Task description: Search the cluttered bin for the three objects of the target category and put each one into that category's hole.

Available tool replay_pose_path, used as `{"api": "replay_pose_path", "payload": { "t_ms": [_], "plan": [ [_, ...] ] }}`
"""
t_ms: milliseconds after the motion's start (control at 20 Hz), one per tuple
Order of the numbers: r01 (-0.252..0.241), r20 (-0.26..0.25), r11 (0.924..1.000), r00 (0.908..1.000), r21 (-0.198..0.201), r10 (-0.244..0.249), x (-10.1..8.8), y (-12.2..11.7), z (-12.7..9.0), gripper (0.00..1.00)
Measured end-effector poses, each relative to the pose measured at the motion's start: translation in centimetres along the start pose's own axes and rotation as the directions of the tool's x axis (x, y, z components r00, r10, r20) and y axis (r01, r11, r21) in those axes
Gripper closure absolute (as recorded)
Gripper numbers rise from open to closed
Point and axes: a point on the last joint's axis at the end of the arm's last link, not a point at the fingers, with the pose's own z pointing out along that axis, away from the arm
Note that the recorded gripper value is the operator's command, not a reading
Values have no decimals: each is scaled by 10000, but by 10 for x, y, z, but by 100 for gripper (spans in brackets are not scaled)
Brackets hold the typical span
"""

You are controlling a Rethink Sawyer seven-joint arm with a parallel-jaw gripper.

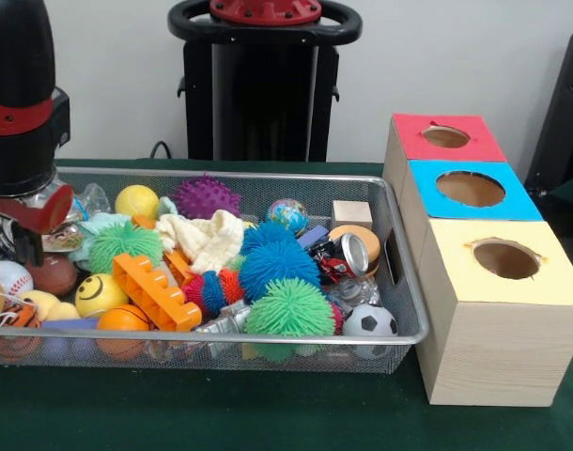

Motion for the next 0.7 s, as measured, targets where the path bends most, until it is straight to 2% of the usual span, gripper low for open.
{"api": "replay_pose_path", "payload": {
  "t_ms": [50, 100, 150, 400, 650, 700],
  "plan": [
    [-7, -23, 10000, 10000, 0, 7, 1, -1, 1, 0],
    [-5, -23, 10000, 10000, -4, 5, 1, -1, 1, 0],
    [-3, -23, 10000, 10000, -8, 3, 2, -1, 1, 100],
    [7, 81, 10000, 10000, -49, -7, 4, -1, 1, 100],
    [-8, 418, 9999, 9991, -152, 14, 9, -5, 2, 100],
    [-14, 501, 9998, 9987, -174, 23, 10, -6, 3, 0]
  ]
}}
